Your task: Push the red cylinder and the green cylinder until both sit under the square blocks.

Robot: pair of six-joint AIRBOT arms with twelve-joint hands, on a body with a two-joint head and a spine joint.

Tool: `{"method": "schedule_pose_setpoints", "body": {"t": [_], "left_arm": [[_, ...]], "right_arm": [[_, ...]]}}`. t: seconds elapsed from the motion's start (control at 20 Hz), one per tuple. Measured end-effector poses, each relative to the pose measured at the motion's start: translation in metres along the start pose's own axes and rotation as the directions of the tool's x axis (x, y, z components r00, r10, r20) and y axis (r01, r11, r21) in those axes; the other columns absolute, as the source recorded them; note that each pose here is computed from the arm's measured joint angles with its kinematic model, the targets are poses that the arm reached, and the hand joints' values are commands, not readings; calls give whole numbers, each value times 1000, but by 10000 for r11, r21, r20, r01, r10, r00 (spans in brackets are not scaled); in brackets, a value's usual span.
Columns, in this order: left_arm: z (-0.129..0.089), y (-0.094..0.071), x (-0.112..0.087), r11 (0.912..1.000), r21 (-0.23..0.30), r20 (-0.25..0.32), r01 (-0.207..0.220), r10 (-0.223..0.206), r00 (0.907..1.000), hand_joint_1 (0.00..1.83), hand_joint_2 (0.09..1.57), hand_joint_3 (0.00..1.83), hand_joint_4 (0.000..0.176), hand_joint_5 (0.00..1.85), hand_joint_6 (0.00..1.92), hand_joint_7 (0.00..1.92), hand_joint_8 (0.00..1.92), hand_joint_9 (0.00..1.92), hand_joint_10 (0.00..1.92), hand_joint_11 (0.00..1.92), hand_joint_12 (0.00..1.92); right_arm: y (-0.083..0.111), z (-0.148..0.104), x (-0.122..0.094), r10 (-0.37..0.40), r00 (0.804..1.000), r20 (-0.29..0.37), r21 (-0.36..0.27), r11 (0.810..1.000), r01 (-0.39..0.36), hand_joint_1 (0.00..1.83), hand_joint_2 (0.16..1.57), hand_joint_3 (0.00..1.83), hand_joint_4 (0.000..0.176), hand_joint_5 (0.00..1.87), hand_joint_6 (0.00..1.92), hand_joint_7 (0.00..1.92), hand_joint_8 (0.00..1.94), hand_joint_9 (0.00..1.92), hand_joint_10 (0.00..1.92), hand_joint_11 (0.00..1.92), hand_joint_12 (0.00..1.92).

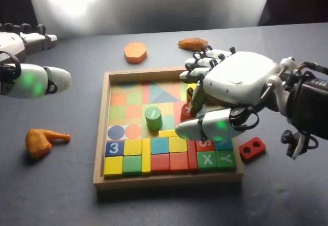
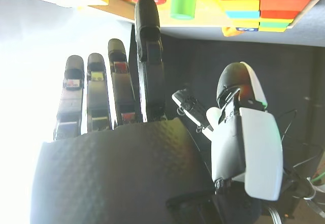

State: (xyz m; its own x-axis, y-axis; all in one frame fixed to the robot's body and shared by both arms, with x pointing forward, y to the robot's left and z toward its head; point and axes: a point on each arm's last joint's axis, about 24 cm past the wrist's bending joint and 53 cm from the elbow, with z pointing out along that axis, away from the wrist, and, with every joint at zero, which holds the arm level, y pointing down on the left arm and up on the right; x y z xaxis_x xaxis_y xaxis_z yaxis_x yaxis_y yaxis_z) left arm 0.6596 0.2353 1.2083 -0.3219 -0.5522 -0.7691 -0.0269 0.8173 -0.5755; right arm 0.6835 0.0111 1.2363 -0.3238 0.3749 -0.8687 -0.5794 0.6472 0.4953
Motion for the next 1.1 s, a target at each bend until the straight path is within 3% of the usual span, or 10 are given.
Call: {"method": "schedule_pose_setpoints", "body": {"t": [0.15,0.4,0.45,0.5,0.65,0.8,0.9,1.05,1.1], "left_arm": [[0,0,0,10000,16,-10,0,0,10000,12,1367,3,45,52,3,33,1,28,3,0,94],[0,0,0,10000,3,-2,4,-4,10000,10,1373,2,42,45,1,46,1,34,3,0,151],[0,0,0,10000,5,0,-3,3,10000,24,1366,0,40,76,7,68,3,59,8,0,272],[0,0,0,10000,2,3,-7,7,10000,4,1365,0,44,60,2,63,1,58,5,0,273],[0,0,0,10000,17,-9,-3,3,10000,0,1363,0,45,54,3,51,0,49,0,0,230],[0,0,0,10000,-5,6,0,0,10000,52,1357,0,47,47,4,39,3,30,3,0,40],[0,0,0,10000,-2,4,0,0,10000,24,1364,1,38,58,3,57,2,48,6,0,169],[0,0,0,10000,0,0,4,-4,10000,24,1360,0,36,75,7,73,5,59,8,0,213],[0,0,0,10000,-9,7,4,-4,10000,59,1357,0,39,84,4,71,1,58,3,0,230]], "right_arm": [[2,-4,3,4,9999,-123,-44,10000,-4,0,1129,2,0,946,6,295,4,110,6,0,262],[4,-6,4,-32,9999,-167,-71,10000,30,0,1124,0,0,944,2,295,3,113,4,0,252],[4,-6,3,-30,9999,-160,-81,10000,29,0,1129,1,0,944,2,289,1,112,3,0,247],[6,-5,1,-25,9999,-106,-115,9999,24,0,1134,2,0,951,4,292,1,107,1,0,215],[9,-1,-7,-32,9999,100,-178,9998,34,0,1134,1,0,958,4,305,1,122,4,0,244],[5,0,-15,-52,9996,291,-91,9999,55,0,1130,0,0,957,3,297,2,107,1,0,239],[1,0,-16,-76,9994,326,-4,10000,76,0,1128,0,0,949,0,289,0,103,1,0,205],[-8,1,-10,-85,9996,251,162,9998,81,0,1128,0,0,943,0,280,5,101,0,0,160],[-10,1,-5,-72,9998,168,197,9998,69,0,1129,0,0,954,3,289,3,113,5,0,248]]}}
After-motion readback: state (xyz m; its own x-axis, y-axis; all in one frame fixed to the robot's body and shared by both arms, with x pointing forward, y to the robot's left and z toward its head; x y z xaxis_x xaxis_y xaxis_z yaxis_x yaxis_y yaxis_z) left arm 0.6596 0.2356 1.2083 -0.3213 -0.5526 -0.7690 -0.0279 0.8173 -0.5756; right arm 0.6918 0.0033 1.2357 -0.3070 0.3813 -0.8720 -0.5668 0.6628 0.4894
